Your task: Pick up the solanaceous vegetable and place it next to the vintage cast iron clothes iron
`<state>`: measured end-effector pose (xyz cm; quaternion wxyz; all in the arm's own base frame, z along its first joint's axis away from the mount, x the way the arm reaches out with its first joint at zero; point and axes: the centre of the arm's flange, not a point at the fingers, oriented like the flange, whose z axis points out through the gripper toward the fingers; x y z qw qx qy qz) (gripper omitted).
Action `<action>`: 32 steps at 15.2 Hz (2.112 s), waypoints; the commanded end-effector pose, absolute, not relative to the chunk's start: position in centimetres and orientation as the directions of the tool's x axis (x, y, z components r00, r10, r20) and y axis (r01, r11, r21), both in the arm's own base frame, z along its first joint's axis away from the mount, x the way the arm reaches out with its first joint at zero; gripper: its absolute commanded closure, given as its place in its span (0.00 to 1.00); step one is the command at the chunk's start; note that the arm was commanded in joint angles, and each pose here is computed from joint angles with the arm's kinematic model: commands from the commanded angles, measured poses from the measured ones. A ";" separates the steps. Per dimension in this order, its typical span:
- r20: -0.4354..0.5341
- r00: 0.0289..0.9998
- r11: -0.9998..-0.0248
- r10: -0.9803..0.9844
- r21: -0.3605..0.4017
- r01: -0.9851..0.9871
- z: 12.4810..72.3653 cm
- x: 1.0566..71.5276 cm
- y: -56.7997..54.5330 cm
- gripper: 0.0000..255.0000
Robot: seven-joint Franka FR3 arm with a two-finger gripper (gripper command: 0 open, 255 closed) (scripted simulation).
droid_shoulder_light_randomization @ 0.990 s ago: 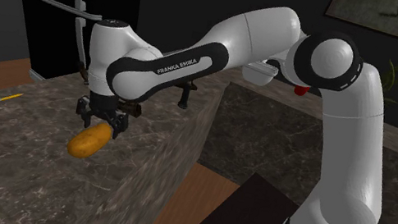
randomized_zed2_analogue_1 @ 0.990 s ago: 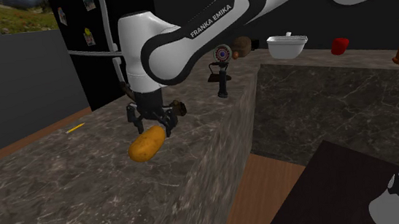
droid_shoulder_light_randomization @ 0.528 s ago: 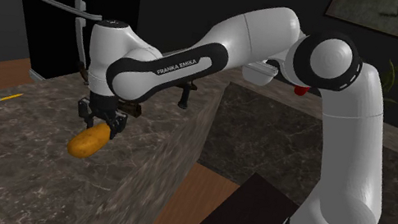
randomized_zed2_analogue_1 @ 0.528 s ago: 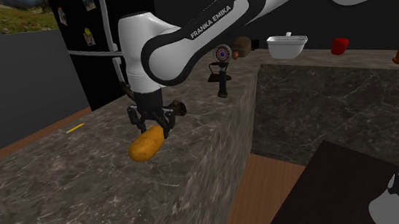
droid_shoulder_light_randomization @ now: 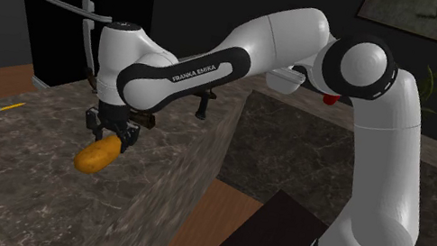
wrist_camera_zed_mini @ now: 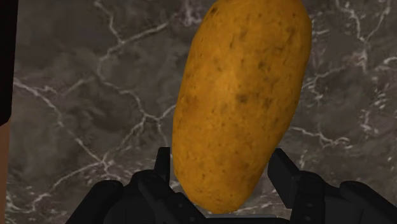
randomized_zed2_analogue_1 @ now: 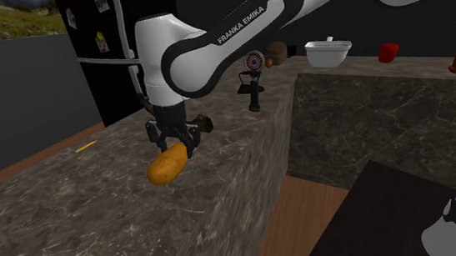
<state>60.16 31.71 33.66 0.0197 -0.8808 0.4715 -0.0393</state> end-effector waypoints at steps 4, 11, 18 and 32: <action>0.050 0.553 -0.555 -0.832 -0.071 -0.829 35.2 60.1 31.8 1.00; 0.050 0.553 -0.555 -0.832 -0.071 -0.829 38.9 60.1 31.8 1.00; 0.050 0.553 -0.555 -0.832 -0.071 -0.829 42.6 60.1 31.8 1.00; 0.050 0.553 -0.555 -0.832 -0.071 -0.829 50.0 60.1 31.8 1.00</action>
